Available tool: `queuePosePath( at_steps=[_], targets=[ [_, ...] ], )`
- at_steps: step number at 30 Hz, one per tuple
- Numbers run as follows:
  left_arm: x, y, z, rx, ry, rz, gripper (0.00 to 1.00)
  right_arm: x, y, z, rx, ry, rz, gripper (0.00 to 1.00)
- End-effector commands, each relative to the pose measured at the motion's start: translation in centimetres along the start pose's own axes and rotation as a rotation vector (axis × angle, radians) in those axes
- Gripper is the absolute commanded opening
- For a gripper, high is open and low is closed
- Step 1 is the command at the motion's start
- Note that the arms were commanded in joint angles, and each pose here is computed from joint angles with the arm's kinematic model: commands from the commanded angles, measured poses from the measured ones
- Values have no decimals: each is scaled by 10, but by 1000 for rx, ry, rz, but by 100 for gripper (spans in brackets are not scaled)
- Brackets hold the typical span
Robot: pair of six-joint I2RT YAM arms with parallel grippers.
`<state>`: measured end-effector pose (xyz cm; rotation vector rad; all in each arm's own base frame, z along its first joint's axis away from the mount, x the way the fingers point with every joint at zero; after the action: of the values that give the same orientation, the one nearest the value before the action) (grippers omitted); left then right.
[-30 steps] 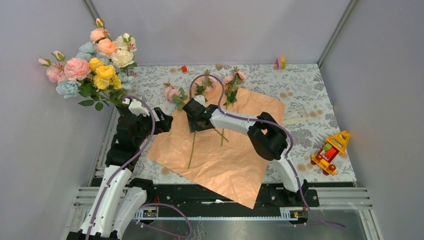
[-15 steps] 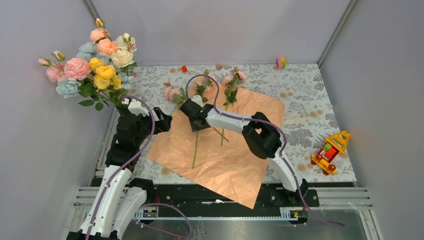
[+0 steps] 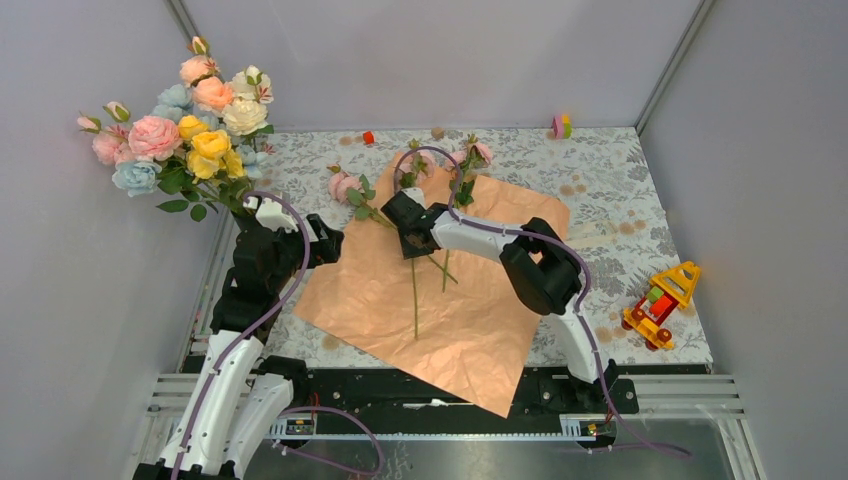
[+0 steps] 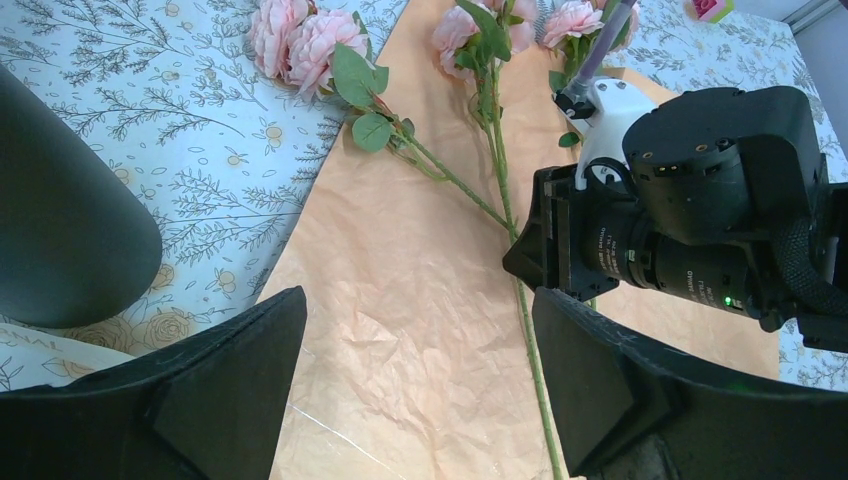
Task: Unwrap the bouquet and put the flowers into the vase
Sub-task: Pick up the fake flower from the wrapping paper.
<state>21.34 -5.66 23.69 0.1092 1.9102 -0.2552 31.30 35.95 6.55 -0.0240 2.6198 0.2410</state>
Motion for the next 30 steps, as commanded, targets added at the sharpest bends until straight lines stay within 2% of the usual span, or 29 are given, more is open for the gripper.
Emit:
queuePosePath(
  at_steps=[1,4,11,19,26,30],
  targets=[
    [-12,1,0,-13,-65,19,89,4,-2,0,-6,32,12,30],
    [-12,1,0,-11,-64,20,89,3,-7,1,44,24,4,24],
    [-13,0,0,-2,-71,22,89,-1,-13,-1,87,-5,0,0],
    [-17,-6,-4,52,-106,34,89,-19,-13,-34,-19,-159,90,0],
    [-19,-16,-5,147,-135,57,89,-32,-5,-68,-284,-315,163,0],
    [-22,-29,-7,259,-164,54,89,-36,-11,-91,-363,-398,174,0]
  ],
)
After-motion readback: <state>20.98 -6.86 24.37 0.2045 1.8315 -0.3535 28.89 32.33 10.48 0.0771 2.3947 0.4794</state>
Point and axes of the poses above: each gripper's point midway between its finger pads, its own z axis out along the fingers, its own y axis along the line the jaws close on, x = y × z, the point moved 6 cm from there along -z, back along the fingers, and after that the axes turned 14 degrees about z, right-handed, at the moved point
